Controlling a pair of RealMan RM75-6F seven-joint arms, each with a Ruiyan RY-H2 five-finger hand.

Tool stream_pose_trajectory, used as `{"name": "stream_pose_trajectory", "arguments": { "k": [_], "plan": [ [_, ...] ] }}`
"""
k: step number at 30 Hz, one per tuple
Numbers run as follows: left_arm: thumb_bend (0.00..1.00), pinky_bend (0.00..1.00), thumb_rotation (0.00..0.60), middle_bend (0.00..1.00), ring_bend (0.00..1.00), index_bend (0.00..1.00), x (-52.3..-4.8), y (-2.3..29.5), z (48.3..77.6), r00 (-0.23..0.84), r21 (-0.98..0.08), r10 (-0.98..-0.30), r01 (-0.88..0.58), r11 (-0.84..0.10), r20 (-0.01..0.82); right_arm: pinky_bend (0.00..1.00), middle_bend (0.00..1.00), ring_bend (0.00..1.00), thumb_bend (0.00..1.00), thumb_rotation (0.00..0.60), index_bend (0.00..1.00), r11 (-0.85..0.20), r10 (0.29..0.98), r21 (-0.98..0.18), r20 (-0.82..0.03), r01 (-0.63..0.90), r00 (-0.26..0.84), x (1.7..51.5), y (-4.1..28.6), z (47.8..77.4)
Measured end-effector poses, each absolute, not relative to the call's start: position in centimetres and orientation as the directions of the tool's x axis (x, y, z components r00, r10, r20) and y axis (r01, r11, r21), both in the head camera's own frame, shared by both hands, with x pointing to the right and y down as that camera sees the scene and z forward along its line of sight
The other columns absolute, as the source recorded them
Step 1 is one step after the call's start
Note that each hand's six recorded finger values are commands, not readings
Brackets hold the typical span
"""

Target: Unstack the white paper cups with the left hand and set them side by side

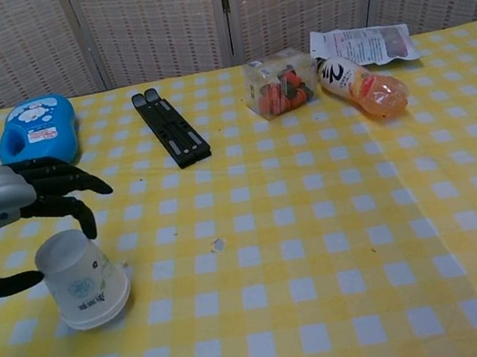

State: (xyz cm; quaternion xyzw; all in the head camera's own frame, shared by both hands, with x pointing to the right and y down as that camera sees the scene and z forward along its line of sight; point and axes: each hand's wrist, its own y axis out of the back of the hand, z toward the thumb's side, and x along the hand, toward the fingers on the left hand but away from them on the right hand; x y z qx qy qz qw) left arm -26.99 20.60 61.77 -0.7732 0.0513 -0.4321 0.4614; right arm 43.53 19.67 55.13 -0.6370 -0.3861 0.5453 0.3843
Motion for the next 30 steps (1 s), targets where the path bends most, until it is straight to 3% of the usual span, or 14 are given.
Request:
{"name": "stream_pose_trajectory", "arguments": {
  "k": [9,22,30],
  "plan": [
    [0.49,0.01,0.6,0.13,0.1,0.36,-26.5,18.3,59.5,0.628,-0.809,-0.541,0.274,-0.519,0.559,0.0,0.0,0.03,0.28,0.6,0.0,-0.4,0.914,-0.914,-0.392,0.074,0.105,43.7,19.7,54.9],
    [0.53,0.01,0.6,0.14,0.11,0.36,-27.5,14.9,61.0,0.551,-0.801,-0.6,0.248,-0.545,0.579,0.0,0.0,0.03,0.28,0.6,0.0,-0.403,0.914,-0.912,-0.396,0.079,0.09,44.3,19.8,55.0],
    [0.53,0.01,0.6,0.14,0.12,0.36,-27.3,15.5,58.7,0.571,-0.816,-0.606,0.228,-0.531,0.554,0.0,0.0,0.03,0.28,0.6,0.0,-0.401,0.914,-0.912,-0.394,0.08,0.095,44.2,19.7,55.1]
  ]
}}
